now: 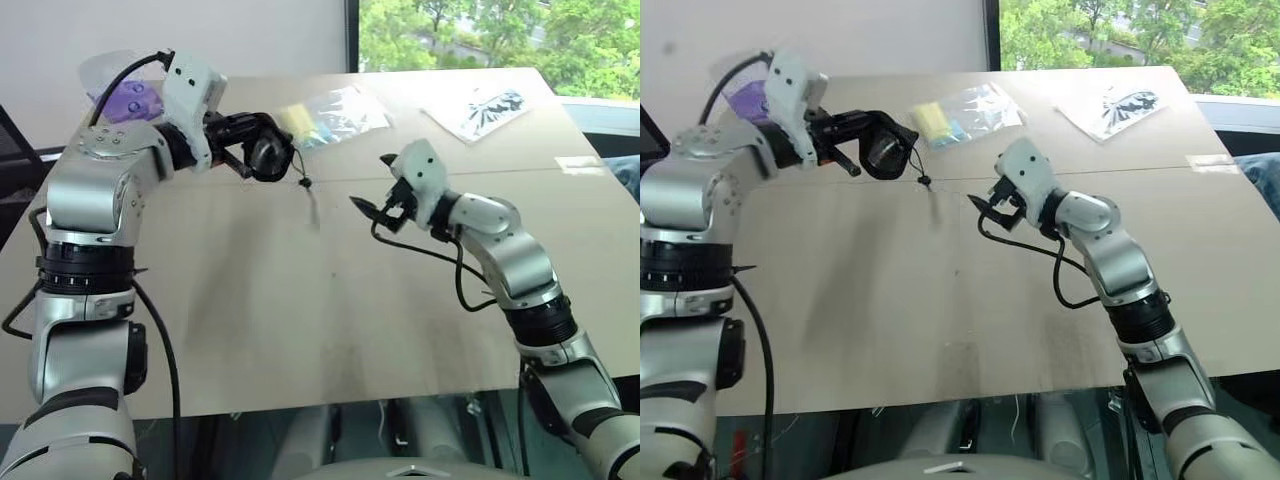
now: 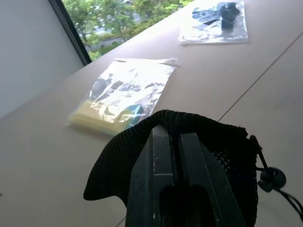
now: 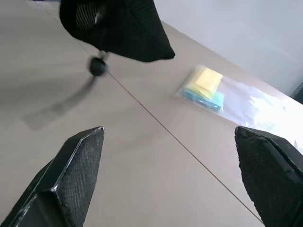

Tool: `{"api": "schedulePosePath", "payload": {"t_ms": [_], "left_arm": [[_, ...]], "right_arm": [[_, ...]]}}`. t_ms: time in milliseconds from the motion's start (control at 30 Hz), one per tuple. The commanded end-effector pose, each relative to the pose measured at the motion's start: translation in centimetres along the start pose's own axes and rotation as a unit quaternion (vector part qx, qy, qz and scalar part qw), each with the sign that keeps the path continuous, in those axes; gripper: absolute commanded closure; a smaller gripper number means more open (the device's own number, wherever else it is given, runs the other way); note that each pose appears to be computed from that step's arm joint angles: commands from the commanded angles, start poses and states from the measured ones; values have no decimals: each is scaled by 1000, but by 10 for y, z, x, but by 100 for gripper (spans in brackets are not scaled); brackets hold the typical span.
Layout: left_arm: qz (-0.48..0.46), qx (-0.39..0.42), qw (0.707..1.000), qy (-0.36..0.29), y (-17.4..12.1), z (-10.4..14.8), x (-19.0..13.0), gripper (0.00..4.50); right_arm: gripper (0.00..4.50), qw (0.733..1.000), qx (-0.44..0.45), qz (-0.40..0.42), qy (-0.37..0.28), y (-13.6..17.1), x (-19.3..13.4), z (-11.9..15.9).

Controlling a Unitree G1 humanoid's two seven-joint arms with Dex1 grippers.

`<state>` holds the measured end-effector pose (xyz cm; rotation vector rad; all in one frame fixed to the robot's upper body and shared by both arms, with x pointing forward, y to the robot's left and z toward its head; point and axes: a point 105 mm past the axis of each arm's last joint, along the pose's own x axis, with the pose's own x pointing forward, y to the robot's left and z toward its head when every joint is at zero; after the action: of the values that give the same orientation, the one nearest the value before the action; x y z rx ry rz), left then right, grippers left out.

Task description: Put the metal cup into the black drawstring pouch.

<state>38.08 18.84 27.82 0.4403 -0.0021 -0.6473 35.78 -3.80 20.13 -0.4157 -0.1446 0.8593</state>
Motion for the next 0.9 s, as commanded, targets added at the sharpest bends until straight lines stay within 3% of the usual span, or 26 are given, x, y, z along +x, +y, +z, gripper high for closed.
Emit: {"api": "schedulePosePath", "payload": {"t_ms": [33,100,233,333,533,667,900], "left_arm": [[-16,16,1000,2,-14,-7,5,450],[-9,14,1000,9,-15,-14,8,450],[-13,7,1000,16,-18,-22,13,450],[-17,11,1000,21,-20,-26,15,450],[-25,12,999,16,-22,-23,17,450],[-25,11,999,17,-24,-24,18,450],[-19,10,1000,15,-28,-23,20,450]], "right_arm": [[4,999,-20,12,-22,13,-1,7],[4,1000,-7,21,-19,22,0,3],[4,993,99,53,-31,49,9,-2],[4,992,115,51,-22,59,21,-12],[4,989,141,39,4,67,41,-39],[4,980,196,43,-8,76,58,-41],[4,979,201,31,-3,78,74,-50]]}}
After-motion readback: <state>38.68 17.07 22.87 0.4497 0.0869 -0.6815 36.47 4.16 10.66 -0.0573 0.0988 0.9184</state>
